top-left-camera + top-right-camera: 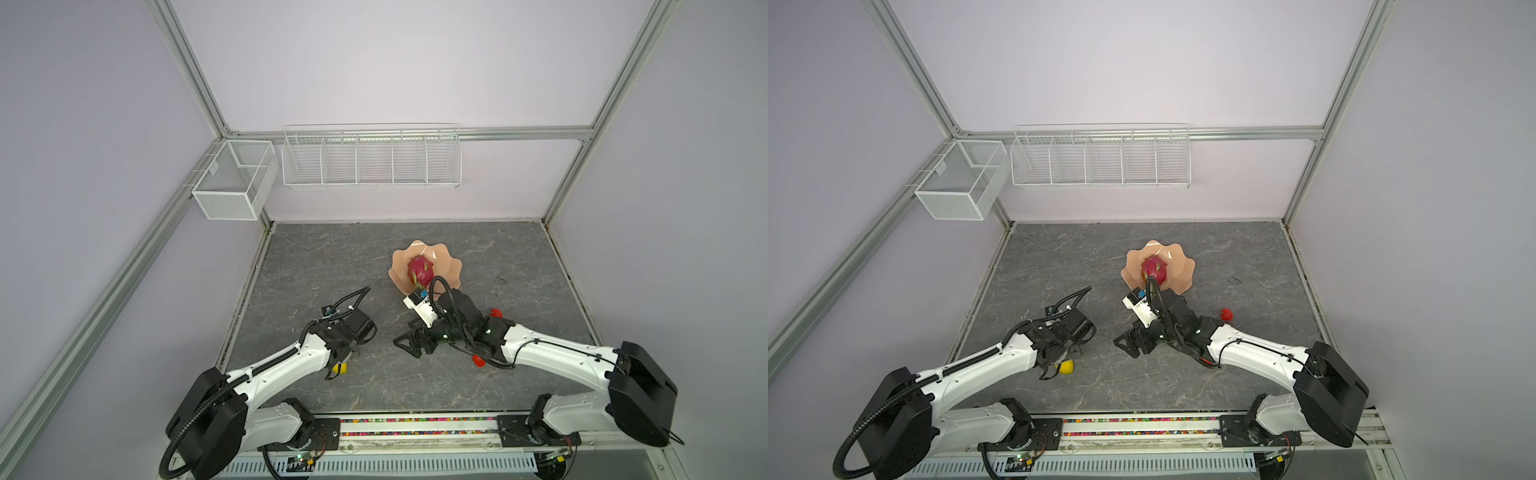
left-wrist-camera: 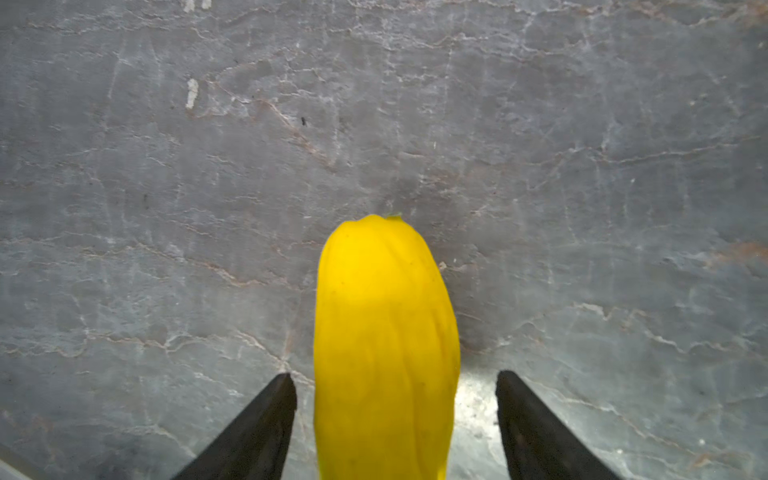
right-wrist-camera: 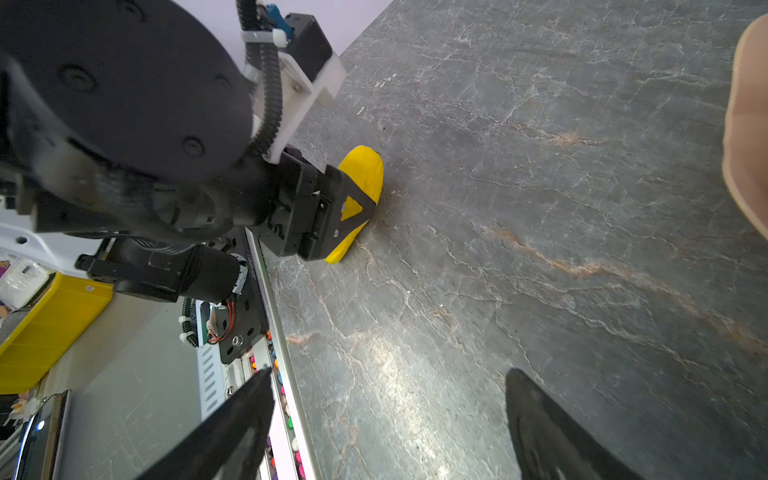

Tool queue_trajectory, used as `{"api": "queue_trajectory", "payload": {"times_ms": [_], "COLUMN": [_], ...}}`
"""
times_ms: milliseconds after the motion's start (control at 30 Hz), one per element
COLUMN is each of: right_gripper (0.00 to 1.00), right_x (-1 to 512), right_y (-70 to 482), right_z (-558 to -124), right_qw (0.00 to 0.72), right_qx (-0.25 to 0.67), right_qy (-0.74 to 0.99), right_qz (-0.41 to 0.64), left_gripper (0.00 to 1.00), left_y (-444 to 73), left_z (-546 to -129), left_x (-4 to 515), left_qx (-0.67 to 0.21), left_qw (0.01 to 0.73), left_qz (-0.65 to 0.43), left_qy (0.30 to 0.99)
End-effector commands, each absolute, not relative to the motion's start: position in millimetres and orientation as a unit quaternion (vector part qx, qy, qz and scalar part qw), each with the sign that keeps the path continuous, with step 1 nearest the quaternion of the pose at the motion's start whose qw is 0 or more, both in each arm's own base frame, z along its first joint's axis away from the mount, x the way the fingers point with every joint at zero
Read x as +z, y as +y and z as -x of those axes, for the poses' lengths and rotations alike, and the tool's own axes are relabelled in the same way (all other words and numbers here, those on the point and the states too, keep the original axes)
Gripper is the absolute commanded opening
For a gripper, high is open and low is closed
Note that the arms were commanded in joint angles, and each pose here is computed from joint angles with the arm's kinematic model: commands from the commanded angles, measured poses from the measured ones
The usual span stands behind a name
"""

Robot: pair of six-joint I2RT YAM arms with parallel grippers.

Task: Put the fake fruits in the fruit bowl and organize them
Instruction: 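Move the left gripper down to grasp the yellow fruit, then carry the yellow fruit with the left gripper into the bowl beside the dragon fruit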

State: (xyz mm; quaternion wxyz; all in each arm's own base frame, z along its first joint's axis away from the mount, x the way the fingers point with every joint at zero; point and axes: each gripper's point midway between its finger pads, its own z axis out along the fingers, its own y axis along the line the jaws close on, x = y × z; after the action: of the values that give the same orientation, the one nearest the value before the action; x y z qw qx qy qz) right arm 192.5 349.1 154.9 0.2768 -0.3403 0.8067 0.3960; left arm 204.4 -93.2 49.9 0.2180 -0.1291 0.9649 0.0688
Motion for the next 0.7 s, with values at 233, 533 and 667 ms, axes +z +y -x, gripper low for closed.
{"api": "queue_trajectory", "payload": {"times_ms": [233, 533, 667], "right_gripper": [0.88, 0.88, 0.89], "right_x": [150.0, 153.7, 157.1], "right_y": [344.6, 288.9, 251.0], "right_z": [-190.2, -234.9, -257.3], "right_qw": [0.274, 0.302, 0.314], "right_qx": [0.385, 0.357, 0.335], "right_qy": [0.811, 0.845, 0.864], "right_qz": [0.345, 0.259, 0.208], "left_gripper": [0.64, 0.52, 0.52], "left_y": [-100.2, -157.3, -206.4], "left_z": [-210.8, -256.4, -300.8], "left_x": [34.2, 101.3, 145.1], "left_qx": [0.075, -0.018, -0.080], "left_qw": [0.210, 0.270, 0.342], "left_qz": [0.129, 0.041, -0.024], "left_qy": [0.966, 0.962, 0.936]}}
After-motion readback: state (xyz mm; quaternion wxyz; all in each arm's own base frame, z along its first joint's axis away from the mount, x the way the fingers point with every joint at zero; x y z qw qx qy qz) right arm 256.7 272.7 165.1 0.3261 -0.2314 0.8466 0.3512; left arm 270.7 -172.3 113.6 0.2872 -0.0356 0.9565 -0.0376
